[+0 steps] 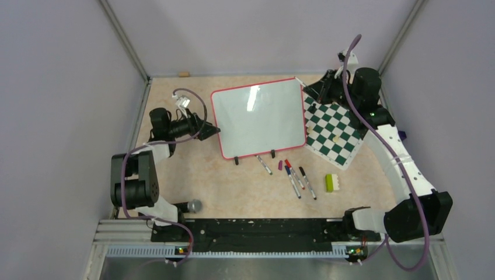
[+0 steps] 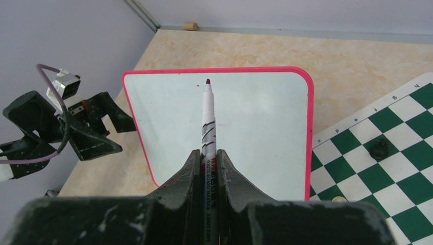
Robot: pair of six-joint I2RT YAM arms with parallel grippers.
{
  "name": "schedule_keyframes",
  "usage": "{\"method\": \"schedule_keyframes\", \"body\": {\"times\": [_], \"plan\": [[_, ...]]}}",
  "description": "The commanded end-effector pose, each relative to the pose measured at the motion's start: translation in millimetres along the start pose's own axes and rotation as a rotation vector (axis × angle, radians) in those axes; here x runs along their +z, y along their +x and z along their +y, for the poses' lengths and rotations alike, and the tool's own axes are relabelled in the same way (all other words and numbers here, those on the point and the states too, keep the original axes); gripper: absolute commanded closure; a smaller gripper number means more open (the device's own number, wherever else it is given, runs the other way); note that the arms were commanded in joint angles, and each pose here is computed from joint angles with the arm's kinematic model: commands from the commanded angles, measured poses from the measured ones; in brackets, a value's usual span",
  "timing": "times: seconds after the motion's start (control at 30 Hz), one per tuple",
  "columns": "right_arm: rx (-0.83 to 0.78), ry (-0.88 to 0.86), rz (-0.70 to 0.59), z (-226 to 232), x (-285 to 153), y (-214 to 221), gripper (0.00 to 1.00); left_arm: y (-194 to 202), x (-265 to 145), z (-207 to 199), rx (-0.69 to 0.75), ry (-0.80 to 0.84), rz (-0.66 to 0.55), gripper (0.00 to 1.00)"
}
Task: Write a sentence on the whiteboard
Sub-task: Move the whiteboard to the center of the board.
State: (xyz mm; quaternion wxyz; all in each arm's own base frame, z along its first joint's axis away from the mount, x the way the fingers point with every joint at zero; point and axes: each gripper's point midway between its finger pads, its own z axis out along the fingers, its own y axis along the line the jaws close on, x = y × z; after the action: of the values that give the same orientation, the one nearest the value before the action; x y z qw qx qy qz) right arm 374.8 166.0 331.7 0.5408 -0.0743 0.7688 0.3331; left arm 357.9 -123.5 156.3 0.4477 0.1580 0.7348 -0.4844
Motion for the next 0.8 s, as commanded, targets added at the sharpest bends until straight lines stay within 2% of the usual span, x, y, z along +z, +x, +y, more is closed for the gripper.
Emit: {"method": "schedule_keyframes", "body": {"times": [0.0, 0.17, 0.23, 0.37, 0.4, 0.53, 0.77], "plan": [[-0.027, -0.048, -0.057, 15.3, -1.9, -17.2, 1.0, -11.9, 0.0, 2.7, 0.0, 0.037, -0.037, 0.08], [-0.016, -0.057, -0.057, 16.3, 0.0, -16.3, 1.0, -10.6, 5.4, 10.9, 0.014, 0.071, -0.06, 0.16], [-0.019, -0.059, -0.052, 18.9, 2.2, -16.3, 1.0, -9.8, 7.2, 8.1, 0.005, 0.121, -0.064, 0.17], [-0.032, -0.062, -0.041, 29.2, 8.4, -17.2, 1.0, -7.8, 6.1, -5.0, 0.058, 0.219, -0.126, 0.25], [-0.036, -0.063, -0.036, 31.9, 10.4, -16.7, 1.0, -3.5, 6.0, -4.5, 0.036, 0.228, -0.131, 0.27], [-0.044, -0.069, -0.022, 39.7, 16.2, -16.4, 1.0, 7.4, 11.7, 4.7, -0.04, 0.235, -0.106, 0.32], [-0.048, -0.07, -0.004, 46.3, 23.3, -12.4, 1.0, 10.6, 15.9, -8.7, 0.027, 0.276, -0.078, 0.36]]}}
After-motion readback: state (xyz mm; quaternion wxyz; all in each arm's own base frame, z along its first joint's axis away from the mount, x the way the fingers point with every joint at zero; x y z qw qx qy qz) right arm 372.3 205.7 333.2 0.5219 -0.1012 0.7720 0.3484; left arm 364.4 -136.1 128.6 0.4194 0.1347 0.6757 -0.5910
